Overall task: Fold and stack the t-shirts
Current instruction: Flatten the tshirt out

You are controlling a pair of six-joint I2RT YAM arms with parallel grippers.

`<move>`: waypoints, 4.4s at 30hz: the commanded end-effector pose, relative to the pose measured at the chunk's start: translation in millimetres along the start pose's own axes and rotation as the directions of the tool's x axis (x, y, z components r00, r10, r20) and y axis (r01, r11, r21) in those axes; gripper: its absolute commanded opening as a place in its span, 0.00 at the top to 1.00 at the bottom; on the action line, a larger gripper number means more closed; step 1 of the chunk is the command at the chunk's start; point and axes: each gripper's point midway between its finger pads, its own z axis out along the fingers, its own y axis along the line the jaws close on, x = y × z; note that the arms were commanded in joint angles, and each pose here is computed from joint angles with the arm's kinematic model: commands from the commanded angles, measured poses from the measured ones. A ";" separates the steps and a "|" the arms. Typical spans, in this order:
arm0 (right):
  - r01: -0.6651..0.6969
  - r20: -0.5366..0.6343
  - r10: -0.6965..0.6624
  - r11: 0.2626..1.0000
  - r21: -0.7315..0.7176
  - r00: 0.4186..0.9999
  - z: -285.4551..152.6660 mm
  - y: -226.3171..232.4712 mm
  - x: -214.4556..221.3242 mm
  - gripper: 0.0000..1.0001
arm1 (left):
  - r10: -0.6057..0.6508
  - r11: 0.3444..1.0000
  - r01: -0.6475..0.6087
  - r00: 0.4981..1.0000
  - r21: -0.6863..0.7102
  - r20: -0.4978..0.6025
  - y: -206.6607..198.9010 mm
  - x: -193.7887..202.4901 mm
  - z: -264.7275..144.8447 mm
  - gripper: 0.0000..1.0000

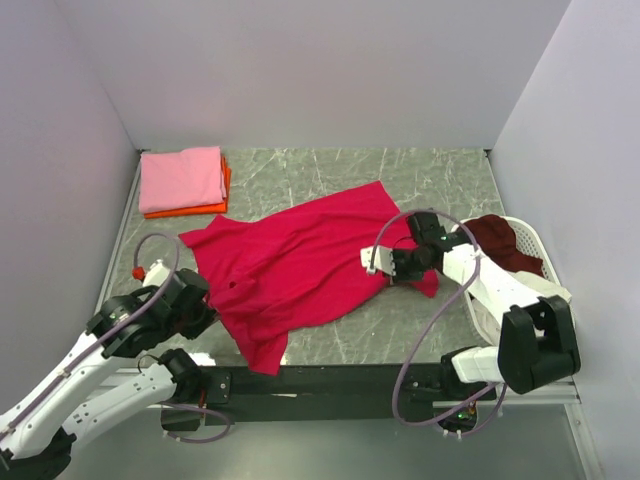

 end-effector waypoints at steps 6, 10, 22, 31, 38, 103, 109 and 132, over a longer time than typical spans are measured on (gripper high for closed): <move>0.046 0.148 -0.059 0.995 0.094 0.987 -67.4 -37.3 -69.7 1.00 | 0.015 0.999 -0.016 0.999 0.045 0.036 -9.7 -16.3 -26.7 1.00; 0.083 0.086 -0.082 0.997 -0.003 0.993 -59.4 -8.0 -59.7 1.00 | 0.015 0.997 -0.018 0.999 0.074 0.048 -17.6 -21.7 -35.3 1.00; 0.057 -0.155 -0.057 0.998 -0.002 0.986 -67.7 63.5 19.8 1.00 | 0.017 0.996 -0.018 1.000 0.090 0.011 -22.0 -14.3 -34.0 1.00; 0.015 -0.124 -0.015 1.000 -0.004 0.992 -60.2 75.5 21.1 0.91 | 0.048 0.988 -0.029 0.991 0.153 -0.122 -27.6 6.1 -53.5 1.00; 0.007 -0.108 -0.001 0.999 0.049 0.994 -63.3 54.6 13.9 0.93 | 0.062 0.978 -0.021 0.980 0.210 -0.192 -32.5 15.1 -70.8 0.99; 0.668 0.469 -0.531 0.718 -0.193 0.706 61.1 209.5 -328.7 1.00 | -0.043 0.998 0.043 0.999 0.043 0.008 -22.4 -4.6 -2.6 1.00; 0.731 0.507 -0.540 0.596 -0.333 0.672 24.7 239.1 -281.6 1.00 | -0.021 0.999 0.022 0.999 0.034 -0.030 -22.3 5.2 4.7 1.00; 0.748 0.425 -0.630 0.630 -0.211 0.650 83.7 231.6 -307.2 0.52 | 0.004 0.999 -0.002 0.998 0.039 -0.065 -12.5 13.4 5.8 1.00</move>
